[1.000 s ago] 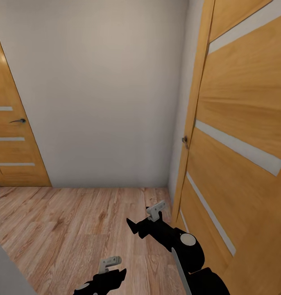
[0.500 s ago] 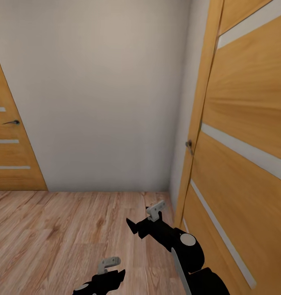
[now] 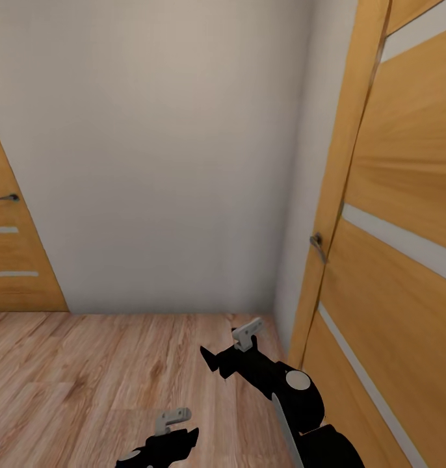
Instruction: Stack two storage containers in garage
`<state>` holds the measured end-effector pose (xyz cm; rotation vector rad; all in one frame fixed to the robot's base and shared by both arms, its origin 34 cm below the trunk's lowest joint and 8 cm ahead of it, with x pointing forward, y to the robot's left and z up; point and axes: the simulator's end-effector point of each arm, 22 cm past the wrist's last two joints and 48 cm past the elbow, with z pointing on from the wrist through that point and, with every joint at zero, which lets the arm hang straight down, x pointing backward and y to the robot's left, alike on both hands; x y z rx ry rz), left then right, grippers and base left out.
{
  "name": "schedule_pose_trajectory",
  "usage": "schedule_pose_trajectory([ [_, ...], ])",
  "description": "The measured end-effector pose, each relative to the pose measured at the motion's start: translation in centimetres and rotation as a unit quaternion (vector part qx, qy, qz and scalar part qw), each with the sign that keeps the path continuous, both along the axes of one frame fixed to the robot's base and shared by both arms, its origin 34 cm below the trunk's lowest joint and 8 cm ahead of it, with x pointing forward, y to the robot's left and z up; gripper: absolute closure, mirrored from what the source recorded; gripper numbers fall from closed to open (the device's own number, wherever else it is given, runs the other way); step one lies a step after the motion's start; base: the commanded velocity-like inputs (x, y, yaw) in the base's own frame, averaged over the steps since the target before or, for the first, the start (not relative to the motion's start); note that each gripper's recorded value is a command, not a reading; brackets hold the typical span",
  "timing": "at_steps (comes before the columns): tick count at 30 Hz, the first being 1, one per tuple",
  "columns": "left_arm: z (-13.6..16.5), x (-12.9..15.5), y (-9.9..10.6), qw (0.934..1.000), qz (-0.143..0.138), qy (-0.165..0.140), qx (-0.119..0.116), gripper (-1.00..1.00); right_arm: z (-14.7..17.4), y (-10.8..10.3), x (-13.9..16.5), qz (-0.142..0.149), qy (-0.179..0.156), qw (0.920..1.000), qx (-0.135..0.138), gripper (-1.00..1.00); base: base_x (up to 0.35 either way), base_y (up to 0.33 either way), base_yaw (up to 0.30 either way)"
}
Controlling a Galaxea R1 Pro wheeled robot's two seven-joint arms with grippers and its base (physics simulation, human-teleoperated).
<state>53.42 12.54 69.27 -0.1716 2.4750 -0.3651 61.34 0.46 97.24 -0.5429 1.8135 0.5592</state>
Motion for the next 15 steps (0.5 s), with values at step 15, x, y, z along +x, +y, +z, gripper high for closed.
schedule_pose_trajectory([
  [15, -0.06, -0.04, -0.01, 1.0000, 0.000, 0.001, 0.000, -1.00, 0.01, 0.00, 0.01, 0.000, 0.000, 1.0000, 0.000, -1.00, 0.337, 0.016, 0.000],
])
